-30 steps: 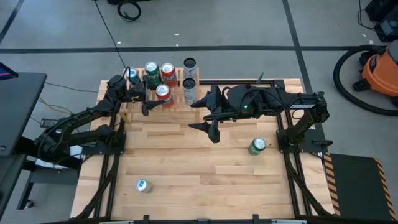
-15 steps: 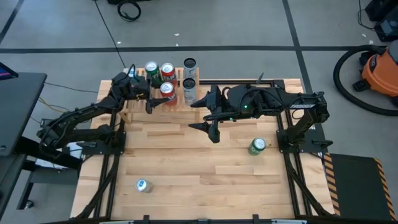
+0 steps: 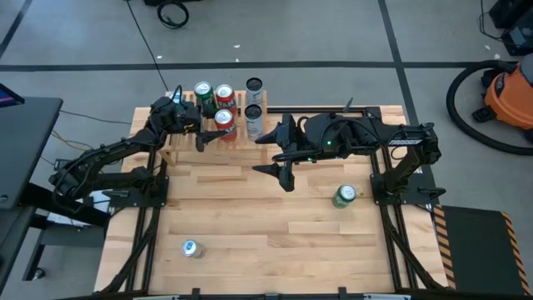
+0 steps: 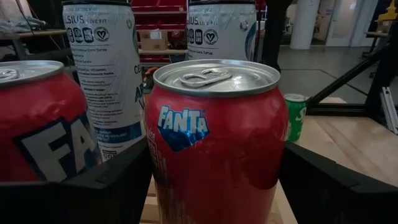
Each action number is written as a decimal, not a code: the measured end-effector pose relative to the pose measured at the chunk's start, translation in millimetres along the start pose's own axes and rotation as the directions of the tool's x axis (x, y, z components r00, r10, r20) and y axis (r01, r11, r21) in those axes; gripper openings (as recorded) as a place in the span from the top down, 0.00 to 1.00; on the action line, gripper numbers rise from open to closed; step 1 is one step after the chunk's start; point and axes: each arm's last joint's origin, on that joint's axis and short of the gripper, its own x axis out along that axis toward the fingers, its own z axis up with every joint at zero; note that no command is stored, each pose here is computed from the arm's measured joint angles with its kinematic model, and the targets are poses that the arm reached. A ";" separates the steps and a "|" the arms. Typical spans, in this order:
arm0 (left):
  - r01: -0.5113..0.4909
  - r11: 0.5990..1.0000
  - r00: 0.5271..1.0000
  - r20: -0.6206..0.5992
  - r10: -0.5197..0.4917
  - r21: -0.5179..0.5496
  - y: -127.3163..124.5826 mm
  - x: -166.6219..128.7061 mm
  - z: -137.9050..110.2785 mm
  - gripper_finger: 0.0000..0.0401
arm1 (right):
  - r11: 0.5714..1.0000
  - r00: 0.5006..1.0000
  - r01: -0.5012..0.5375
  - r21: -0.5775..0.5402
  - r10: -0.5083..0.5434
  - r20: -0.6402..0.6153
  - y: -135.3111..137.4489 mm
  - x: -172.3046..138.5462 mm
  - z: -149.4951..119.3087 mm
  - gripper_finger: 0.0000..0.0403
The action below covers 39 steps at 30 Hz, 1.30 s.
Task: Place canned beverage on shelf
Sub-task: Put the orange soda can on the shelf
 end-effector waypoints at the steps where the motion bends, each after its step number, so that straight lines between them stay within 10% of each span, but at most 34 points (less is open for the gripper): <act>1: 0.000 1.000 1.000 0.000 0.000 0.000 0.0 0.0 0.0 0.23 | 1.000 1.000 0.000 0.000 0.000 0.000 0.0 -0.1 0.1 0.14; 14: -0.010 1.000 1.000 -0.005 0.010 -0.007 1.4 -1.1 -0.6 0.02 | 1.000 1.000 0.000 0.000 0.000 0.000 0.0 0.0 0.0 0.14; 39: -0.018 1.000 0.998 0.053 0.019 -0.014 1.4 -4.0 19.3 0.02 | 1.000 1.000 0.000 0.000 0.000 0.000 -0.1 -0.2 0.1 0.14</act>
